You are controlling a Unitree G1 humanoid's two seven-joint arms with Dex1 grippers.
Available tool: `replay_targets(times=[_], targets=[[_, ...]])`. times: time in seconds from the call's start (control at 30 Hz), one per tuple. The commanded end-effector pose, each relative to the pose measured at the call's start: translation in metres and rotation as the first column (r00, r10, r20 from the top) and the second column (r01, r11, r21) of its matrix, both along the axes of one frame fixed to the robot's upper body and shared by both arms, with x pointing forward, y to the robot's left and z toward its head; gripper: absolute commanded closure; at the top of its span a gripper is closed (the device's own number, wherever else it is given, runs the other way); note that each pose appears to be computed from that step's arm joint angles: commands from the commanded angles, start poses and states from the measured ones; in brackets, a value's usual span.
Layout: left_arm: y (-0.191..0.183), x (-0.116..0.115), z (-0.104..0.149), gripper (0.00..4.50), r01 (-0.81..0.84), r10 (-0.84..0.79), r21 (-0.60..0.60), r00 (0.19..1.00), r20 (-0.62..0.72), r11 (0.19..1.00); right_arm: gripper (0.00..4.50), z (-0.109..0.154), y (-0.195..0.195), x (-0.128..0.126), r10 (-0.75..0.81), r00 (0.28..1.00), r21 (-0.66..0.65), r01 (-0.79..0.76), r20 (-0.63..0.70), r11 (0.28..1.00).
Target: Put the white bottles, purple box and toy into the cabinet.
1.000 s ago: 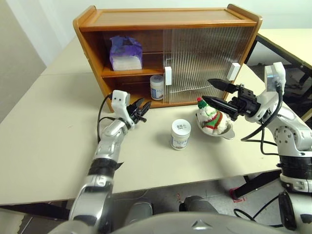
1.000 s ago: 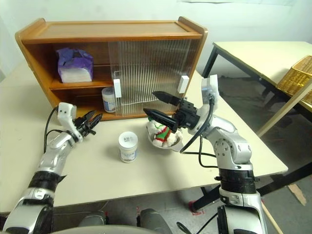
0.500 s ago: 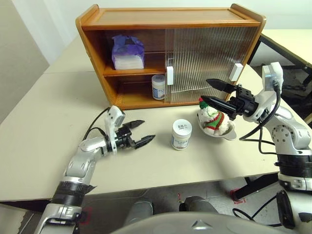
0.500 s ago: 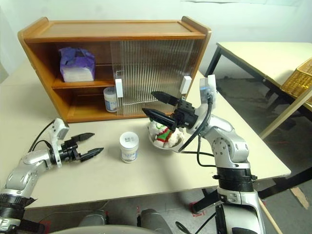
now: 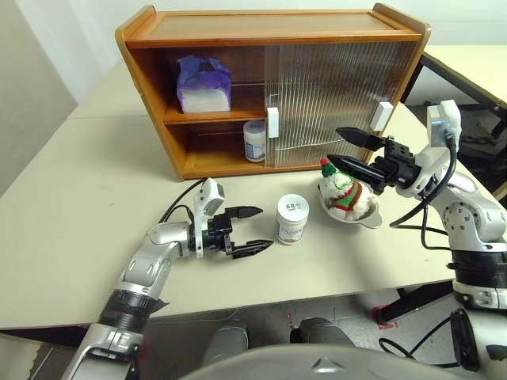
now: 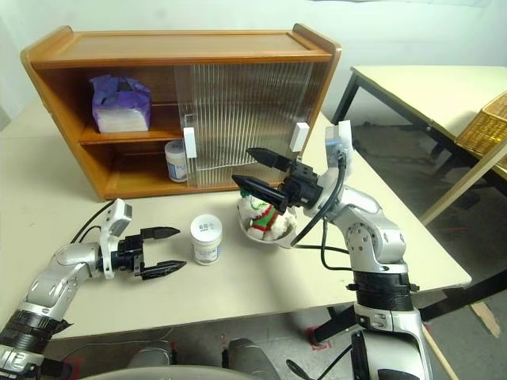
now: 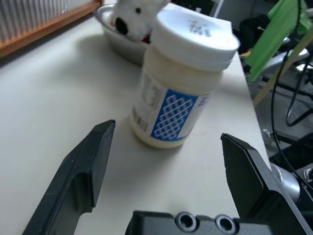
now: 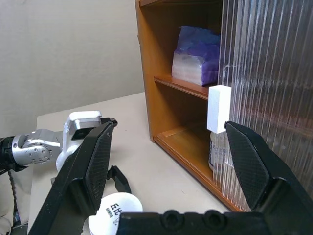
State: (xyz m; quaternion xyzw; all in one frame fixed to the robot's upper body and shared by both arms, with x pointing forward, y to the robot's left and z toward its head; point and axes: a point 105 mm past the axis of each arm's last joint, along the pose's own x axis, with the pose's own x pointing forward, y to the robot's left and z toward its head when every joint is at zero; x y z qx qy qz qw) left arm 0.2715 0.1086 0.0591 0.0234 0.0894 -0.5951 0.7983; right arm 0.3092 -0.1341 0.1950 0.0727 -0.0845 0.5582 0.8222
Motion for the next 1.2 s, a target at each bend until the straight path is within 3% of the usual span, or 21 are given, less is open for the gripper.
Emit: replay_targets(times=[0.03,0.73,0.93,1.2], targets=[[-0.011,0.004,-0.002,0.04,0.032,-0.032,0.017,0.999,0.028,0.999,0.00,0.005,0.000,-0.001,0.001,1.000,-0.003,-0.001,0.016,1.000],[-0.037,0.021,-0.021,0.04,0.079,-0.079,0.033,0.996,0.027,0.996,0.00,0.005,-0.004,-0.005,-0.026,1.000,-0.003,0.026,0.017,1.000],[-0.032,0.020,-0.022,1.44,0.067,-0.067,0.032,0.997,0.022,0.997,0.00,0.005,-0.004,-0.003,-0.024,1.000,-0.003,0.024,0.017,1.000],[-0.020,0.027,-0.016,1.44,-0.019,0.019,0.007,0.999,0.035,1.000,0.00,0.005,-0.001,-0.002,-0.009,1.000,-0.002,0.009,0.019,1.000]])
